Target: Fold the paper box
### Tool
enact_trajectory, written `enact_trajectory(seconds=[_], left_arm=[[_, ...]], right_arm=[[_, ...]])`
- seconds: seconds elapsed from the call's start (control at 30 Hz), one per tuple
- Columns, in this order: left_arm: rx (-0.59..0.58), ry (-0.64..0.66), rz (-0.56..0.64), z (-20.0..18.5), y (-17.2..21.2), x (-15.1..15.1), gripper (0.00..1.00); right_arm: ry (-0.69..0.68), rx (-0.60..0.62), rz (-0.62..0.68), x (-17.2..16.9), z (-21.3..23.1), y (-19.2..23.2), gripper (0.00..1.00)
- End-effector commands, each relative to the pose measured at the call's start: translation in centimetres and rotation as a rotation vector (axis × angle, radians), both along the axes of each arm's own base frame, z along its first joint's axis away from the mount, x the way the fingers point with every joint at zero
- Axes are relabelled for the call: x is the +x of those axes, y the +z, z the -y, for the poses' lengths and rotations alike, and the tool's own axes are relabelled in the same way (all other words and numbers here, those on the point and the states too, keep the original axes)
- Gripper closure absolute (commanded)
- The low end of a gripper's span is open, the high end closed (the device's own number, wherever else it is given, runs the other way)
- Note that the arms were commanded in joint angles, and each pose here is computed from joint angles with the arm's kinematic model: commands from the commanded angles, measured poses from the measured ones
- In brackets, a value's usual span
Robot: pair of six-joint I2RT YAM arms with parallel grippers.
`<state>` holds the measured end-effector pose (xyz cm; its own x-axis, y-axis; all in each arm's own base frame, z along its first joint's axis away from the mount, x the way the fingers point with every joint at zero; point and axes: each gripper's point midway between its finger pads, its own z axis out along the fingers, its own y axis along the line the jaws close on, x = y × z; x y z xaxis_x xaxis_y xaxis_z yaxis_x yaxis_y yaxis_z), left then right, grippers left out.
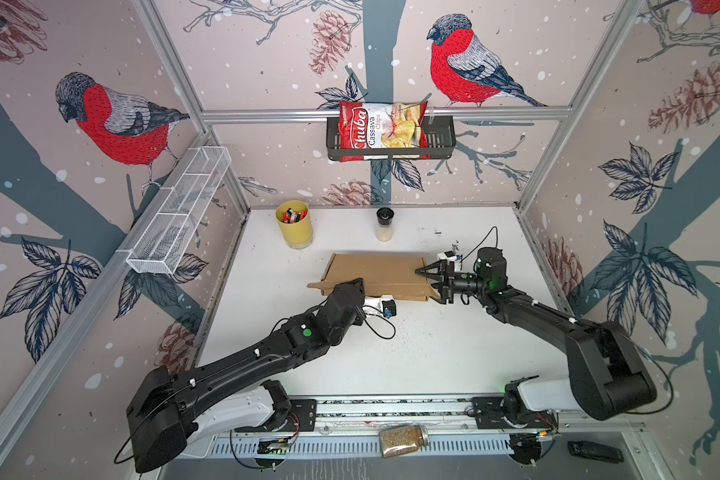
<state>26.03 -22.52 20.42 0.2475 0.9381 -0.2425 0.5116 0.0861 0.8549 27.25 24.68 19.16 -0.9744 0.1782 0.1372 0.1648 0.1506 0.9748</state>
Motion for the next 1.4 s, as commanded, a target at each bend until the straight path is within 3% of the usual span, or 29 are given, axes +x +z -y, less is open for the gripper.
enact_trajectory(seconds=[0.0,0.2,0.67,1.13,1.37], left_arm=[[-0.026,0.02,-0.109,-0.1,-0.9,-0.6,0.62],[-0.049,0.026,-0.226,0.4,-1.3,-1.1,0.62],[-0.08,-0.005,-0.508,1.9,-2.9,-3.9,0.63],[-0.061,-0.005,-0.698,4.4,-4.0,-2.0,0.63],[-0.055,0.043,-0.751,4.7,-4.6,0.5,0.61]], right_arm=[[-0.024,-0.015,0.051,0.5,0.7,0.3,0.3],[-0.073,-0.05,0.063,1.3,2.1,-0.2,0.27],[-0.231,-0.283,0.145,4.7,7.7,-3.3,0.26],[-0.137,-0.363,0.195,6.3,4.4,-7.2,0.27],[-0.03,-0.402,0.178,4.0,3.2,-9.6,0.31]])
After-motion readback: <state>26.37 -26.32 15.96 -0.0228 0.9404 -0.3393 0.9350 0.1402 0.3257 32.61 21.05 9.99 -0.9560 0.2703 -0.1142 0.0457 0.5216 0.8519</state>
